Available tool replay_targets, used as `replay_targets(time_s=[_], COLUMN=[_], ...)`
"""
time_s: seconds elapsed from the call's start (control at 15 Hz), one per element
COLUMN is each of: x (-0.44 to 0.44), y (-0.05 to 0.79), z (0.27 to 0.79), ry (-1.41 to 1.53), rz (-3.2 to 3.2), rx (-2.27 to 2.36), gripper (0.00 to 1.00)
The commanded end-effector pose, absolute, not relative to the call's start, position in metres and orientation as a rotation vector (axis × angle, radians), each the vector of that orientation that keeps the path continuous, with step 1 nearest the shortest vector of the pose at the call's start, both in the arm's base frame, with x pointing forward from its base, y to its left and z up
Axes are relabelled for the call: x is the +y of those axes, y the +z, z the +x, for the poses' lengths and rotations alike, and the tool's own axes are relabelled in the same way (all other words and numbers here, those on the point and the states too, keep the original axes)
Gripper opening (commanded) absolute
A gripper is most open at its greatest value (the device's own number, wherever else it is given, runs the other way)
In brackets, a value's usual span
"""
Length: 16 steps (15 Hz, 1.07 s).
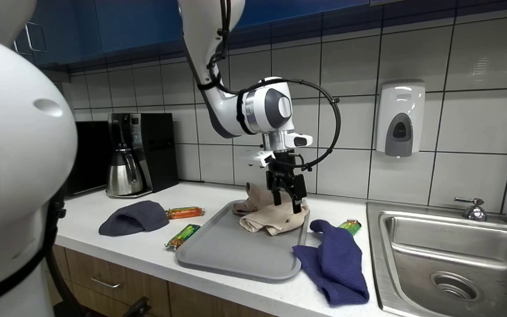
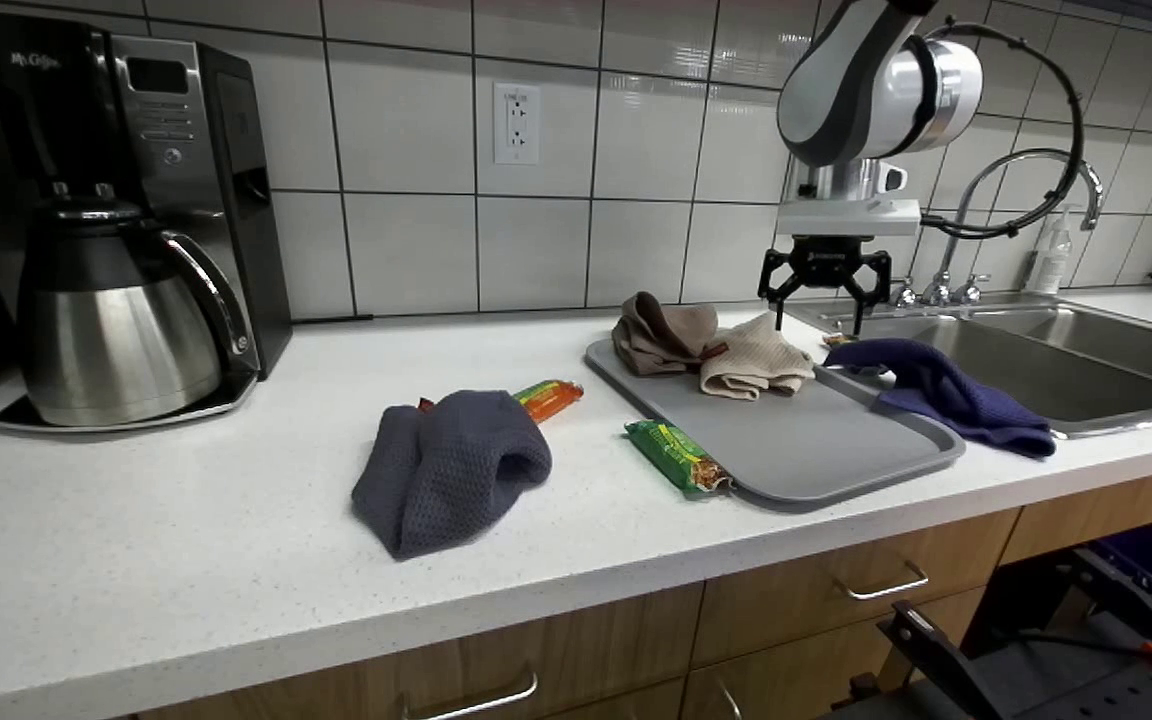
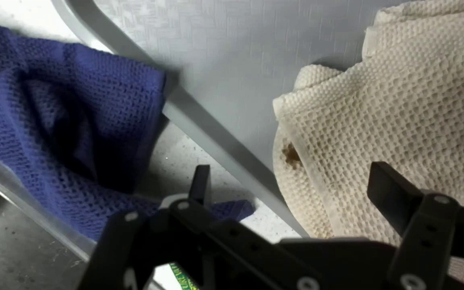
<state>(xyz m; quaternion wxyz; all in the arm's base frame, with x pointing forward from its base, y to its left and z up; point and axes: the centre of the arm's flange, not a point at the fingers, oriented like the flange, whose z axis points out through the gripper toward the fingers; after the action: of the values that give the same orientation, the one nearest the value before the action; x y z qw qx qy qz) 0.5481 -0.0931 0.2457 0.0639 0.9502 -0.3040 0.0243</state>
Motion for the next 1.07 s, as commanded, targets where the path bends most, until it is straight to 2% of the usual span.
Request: replay_targets(time_s=[0.0, 1.0], x=[-0.087, -0.090], y=[0.232, 0.168], z=[0.551, 0.548], ry=[0.102, 0.077], rz=[2.891, 2.946], rx=[-0.999, -1.158], gripper=[1.00, 1.00])
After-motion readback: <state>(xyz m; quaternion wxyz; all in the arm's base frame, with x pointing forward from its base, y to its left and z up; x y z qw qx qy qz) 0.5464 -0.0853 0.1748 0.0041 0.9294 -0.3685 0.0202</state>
